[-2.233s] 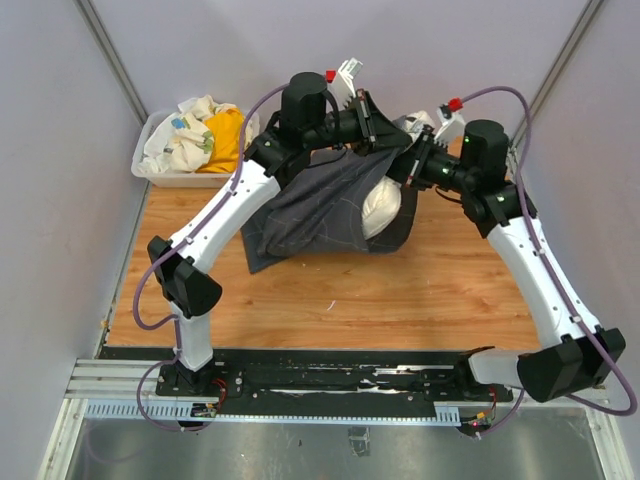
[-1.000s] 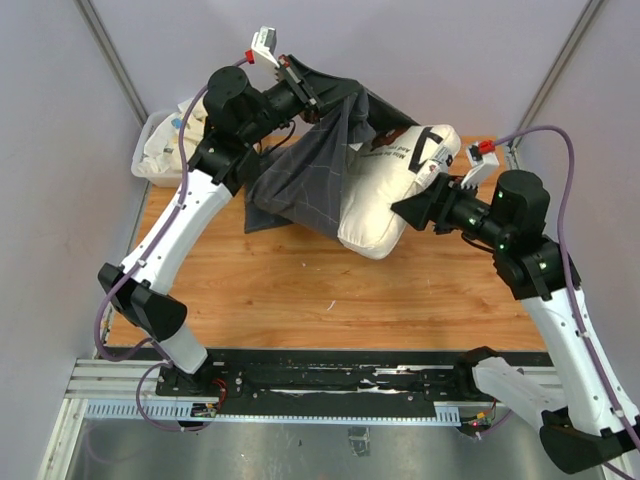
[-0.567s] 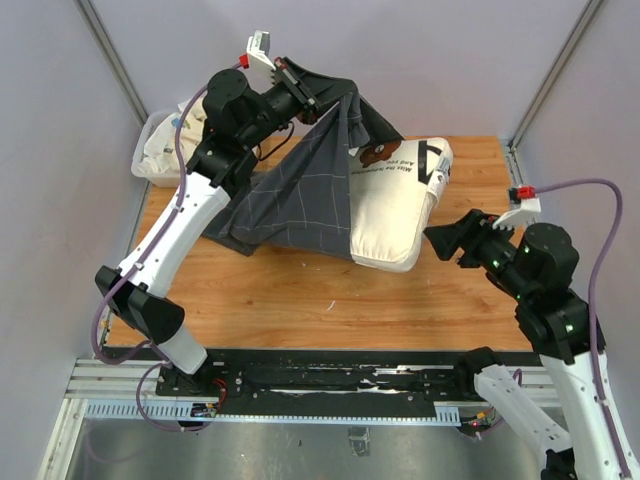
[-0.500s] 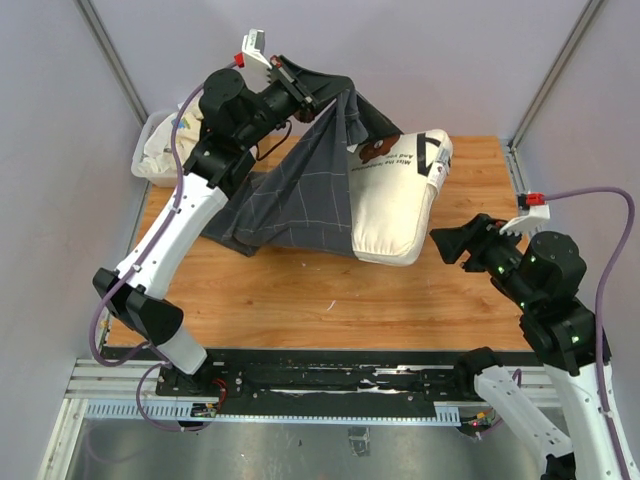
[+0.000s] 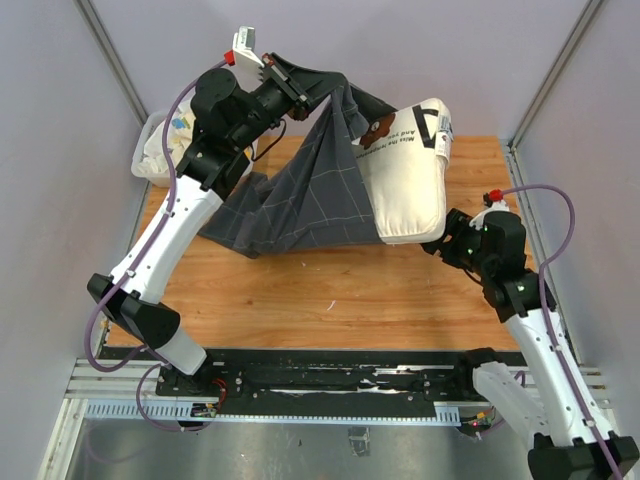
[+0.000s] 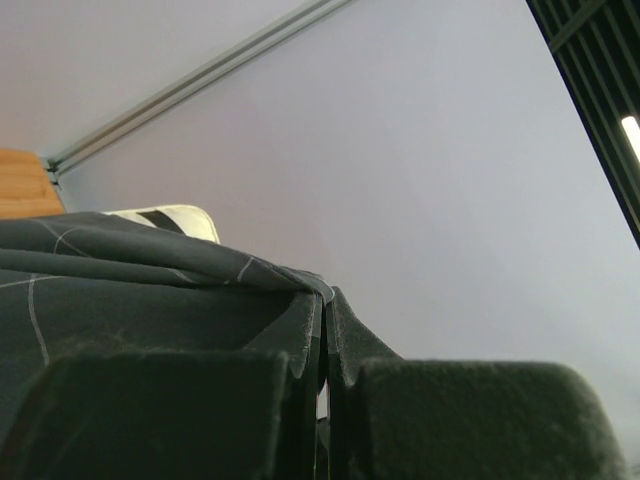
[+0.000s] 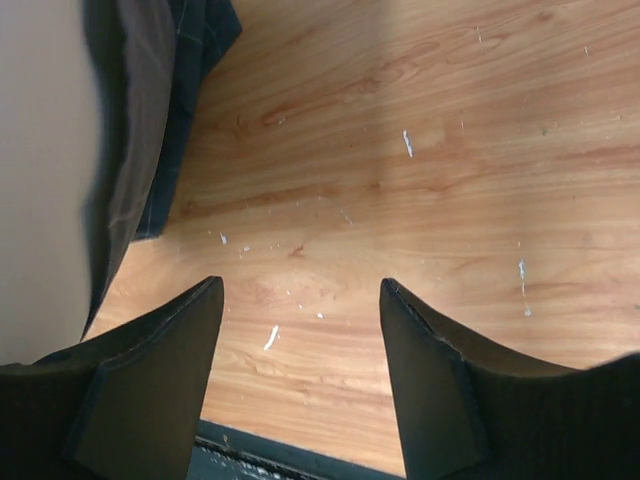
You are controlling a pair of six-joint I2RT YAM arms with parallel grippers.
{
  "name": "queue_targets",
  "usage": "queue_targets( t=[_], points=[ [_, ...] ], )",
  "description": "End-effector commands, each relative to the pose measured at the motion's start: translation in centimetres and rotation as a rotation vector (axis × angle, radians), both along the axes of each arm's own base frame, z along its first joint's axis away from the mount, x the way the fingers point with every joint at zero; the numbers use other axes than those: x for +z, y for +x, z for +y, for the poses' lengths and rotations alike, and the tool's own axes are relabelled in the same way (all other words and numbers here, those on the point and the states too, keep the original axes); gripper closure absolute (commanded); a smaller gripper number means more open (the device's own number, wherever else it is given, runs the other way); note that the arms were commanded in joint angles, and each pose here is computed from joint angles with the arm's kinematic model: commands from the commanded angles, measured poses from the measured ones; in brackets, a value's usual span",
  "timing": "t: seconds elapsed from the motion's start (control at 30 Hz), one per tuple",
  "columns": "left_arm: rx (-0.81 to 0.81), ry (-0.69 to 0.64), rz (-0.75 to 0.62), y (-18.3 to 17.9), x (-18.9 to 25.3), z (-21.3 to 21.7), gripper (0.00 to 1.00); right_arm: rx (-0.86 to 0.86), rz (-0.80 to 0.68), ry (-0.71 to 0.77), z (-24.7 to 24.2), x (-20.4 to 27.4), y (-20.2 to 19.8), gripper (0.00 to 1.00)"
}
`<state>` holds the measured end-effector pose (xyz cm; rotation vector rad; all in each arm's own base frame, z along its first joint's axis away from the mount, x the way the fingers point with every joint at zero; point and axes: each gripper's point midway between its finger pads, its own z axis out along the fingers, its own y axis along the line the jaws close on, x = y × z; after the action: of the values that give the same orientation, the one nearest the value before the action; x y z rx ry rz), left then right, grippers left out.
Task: Put the pillow into the pillowcase
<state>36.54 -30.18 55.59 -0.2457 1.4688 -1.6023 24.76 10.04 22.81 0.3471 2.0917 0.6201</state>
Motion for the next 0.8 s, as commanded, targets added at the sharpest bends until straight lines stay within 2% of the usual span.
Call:
queue_targets(
  t=[0.0, 0.2, 0.33, 0.5, 0.77],
  points=[
    [0.019, -0.131, -0.226, -4.7, 8.4, 3.2, 1.0, 0.013, -0.11, 0.153, 0.6, 2.0, 3.0, 0.36],
    [0.02, -0.122, -0.218, -4.9, 8.1, 3.3, 1.0, 0.066, -0.193, 0.325, 0.6, 3.2, 5.8, 0.36],
    [0.011, -0.12, -0.211, -4.8, 7.9, 3.1, 1.0, 0.205, -0.227, 0.412, 2.6, 5.5, 7.0, 0.36],
    [-0.013, -0.124, -0.196, -4.5, 7.5, 2.6, 1.0, 0.361, -0.186, 0.413, 5.3, 6.5, 7.9, 0.36],
    [-0.021, -0.128, -0.2, -4.5, 7.8, 2.5, 1.0, 0.5, -0.132, 0.372, 10.0, 5.9, 7.4, 0.36]
  ],
)
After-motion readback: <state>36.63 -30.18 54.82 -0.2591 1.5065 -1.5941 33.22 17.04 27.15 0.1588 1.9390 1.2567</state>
